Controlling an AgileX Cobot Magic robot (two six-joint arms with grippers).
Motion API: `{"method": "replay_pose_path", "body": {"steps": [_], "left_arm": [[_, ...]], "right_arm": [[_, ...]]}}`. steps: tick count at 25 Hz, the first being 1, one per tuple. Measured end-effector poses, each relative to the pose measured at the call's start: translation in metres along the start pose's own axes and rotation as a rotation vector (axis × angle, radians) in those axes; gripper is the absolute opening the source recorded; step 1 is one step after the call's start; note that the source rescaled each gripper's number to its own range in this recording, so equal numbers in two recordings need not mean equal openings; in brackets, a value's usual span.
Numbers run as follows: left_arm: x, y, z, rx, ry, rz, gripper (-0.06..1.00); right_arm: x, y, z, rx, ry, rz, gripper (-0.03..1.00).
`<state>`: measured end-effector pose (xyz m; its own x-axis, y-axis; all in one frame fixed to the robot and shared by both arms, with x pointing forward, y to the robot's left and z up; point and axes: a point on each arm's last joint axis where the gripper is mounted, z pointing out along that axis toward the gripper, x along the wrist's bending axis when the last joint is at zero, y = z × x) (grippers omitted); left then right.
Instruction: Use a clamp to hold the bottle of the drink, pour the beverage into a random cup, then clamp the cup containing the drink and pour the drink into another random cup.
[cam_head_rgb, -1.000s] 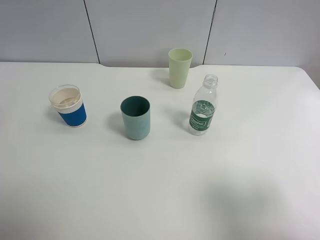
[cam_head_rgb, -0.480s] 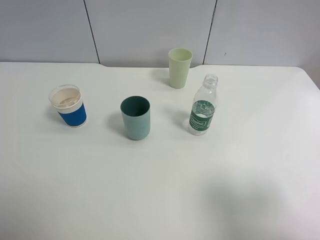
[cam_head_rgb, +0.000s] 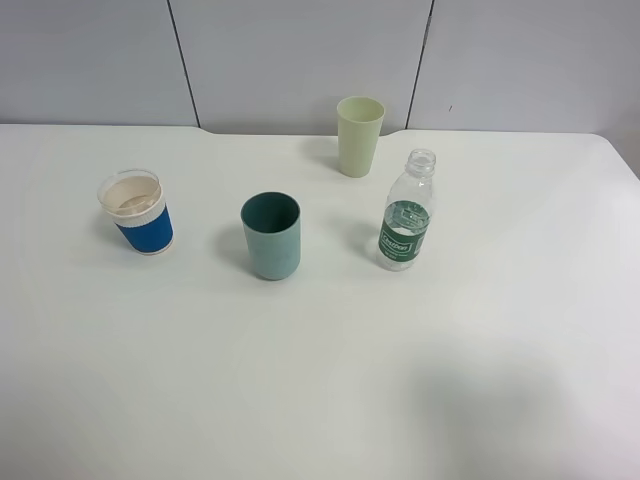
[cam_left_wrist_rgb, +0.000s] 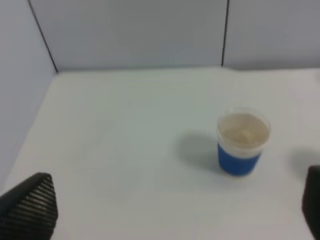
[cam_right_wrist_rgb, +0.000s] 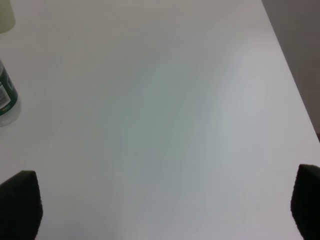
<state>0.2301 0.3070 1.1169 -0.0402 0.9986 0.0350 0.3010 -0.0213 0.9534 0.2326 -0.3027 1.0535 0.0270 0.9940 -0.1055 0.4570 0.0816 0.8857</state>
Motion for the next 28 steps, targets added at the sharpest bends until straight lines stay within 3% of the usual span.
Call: {"method": "replay_pose_path", "body": {"steps": [6,14,28], "left_arm": [[0.0,-0.027,-0.011,0.031,0.001,-0.021,0.99],[-0.008,-0.059,0.02,0.155,-0.059,-0.052,0.99],[-0.008,-0.059,0.021,0.151,-0.059,-0.052,1.0]], "right_arm": [[0.0,0.0,0.0,0.0,0.0,0.0,1.0],[0.0,0.0,0.0,0.0,0.0,0.0,1.0],[0.0,0.0,0.0,0.0,0.0,0.0,1.0]]}}
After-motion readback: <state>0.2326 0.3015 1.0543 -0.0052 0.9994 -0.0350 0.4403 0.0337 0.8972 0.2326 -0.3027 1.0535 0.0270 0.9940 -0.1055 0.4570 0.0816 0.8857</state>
